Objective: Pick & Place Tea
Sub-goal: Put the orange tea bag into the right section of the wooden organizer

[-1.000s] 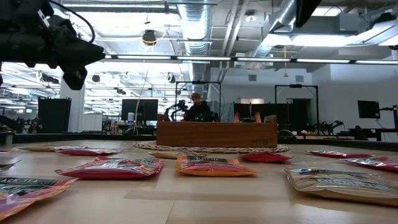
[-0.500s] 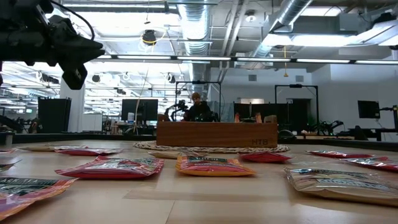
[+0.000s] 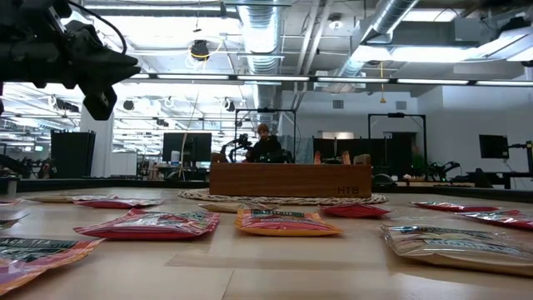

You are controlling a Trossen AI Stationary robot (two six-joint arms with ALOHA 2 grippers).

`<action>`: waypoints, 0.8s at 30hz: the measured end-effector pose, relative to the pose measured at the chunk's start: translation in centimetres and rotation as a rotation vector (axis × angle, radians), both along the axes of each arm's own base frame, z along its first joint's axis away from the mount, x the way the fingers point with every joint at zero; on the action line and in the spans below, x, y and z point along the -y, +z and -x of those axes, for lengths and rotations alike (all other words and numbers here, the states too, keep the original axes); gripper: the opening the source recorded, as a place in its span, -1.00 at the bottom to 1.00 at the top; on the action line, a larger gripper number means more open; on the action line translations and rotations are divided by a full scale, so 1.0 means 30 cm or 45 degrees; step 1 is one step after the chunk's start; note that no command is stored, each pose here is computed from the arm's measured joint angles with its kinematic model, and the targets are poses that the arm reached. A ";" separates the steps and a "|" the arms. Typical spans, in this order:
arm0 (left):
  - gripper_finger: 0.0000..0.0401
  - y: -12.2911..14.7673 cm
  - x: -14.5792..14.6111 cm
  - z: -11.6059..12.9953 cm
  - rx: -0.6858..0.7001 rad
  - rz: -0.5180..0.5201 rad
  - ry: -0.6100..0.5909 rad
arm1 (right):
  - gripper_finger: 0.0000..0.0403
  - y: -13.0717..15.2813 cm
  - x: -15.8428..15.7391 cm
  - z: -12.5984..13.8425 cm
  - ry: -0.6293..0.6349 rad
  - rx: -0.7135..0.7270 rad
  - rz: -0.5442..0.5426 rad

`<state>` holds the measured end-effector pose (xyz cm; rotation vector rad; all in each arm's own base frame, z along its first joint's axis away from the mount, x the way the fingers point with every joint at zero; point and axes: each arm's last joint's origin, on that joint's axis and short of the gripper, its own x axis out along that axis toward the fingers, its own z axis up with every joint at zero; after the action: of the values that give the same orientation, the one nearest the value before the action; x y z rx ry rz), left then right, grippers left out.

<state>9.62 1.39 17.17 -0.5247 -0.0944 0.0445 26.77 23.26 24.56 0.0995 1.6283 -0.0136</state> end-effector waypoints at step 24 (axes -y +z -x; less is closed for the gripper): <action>-0.75 0.000 0.006 0.000 0.001 0.070 -0.079 | -0.21 -0.240 0.090 0.098 -0.277 0.121 -0.274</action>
<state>9.62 1.22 17.16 -0.5821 -0.0780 -0.0142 23.82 20.57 17.37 0.4360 1.5135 -0.0003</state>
